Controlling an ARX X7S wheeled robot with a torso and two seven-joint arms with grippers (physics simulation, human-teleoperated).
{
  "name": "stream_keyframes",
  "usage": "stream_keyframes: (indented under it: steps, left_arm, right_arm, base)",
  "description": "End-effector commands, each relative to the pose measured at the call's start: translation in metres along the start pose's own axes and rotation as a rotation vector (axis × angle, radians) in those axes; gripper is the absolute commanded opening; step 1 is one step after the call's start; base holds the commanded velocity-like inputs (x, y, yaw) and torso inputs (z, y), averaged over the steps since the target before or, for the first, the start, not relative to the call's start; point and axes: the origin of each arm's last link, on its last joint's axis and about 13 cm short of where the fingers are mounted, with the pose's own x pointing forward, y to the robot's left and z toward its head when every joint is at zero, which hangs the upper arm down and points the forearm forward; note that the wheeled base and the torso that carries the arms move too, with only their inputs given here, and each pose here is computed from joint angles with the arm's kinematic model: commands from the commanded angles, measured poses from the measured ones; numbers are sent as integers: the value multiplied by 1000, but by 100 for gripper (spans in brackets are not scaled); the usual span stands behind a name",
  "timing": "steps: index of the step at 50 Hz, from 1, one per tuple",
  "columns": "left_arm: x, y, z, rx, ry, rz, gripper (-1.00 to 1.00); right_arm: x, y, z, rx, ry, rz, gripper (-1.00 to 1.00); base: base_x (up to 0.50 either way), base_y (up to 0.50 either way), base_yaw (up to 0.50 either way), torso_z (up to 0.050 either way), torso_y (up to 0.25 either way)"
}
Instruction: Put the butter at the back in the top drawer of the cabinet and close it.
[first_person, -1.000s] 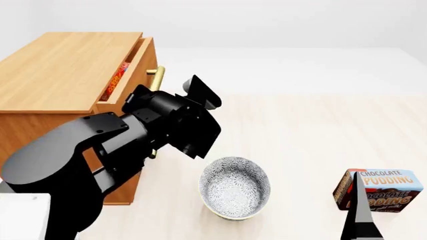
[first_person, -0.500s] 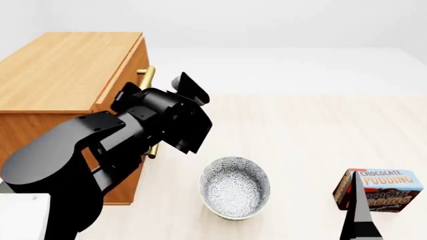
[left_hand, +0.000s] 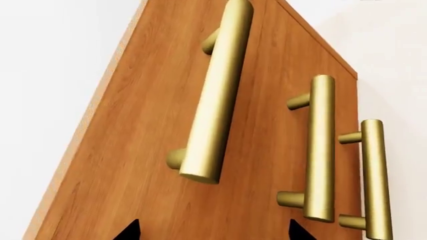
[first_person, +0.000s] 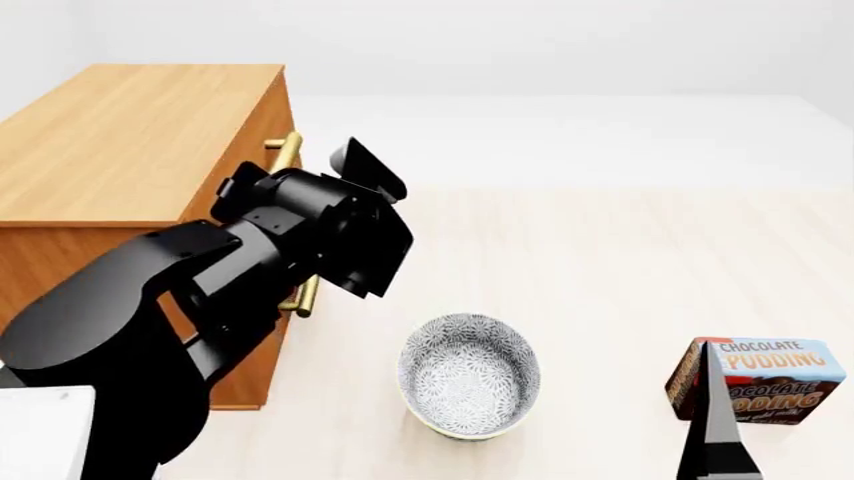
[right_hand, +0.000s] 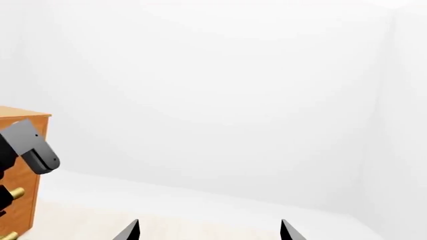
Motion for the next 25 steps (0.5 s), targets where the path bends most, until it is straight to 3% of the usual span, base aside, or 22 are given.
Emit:
stream_keyframes:
  steps: [1, 15, 25]
  left_arm:
    - [18, 2, -9, 46, 43, 113, 100]
    - [23, 3, -11, 61, 61, 139, 100]
    - [10, 5, -5, 71, 7, 144, 100]
  right_arm:
    - [1, 0, 0, 0, -4, 2, 100]
    - [2, 0, 1, -2, -7, 6, 100]
    - [2, 0, 1, -1, -7, 5, 100]
  base:
    - [0, 6, 7, 0, 0]
    - [4, 6, 7, 0, 0]
    - [1, 5, 7, 0, 0]
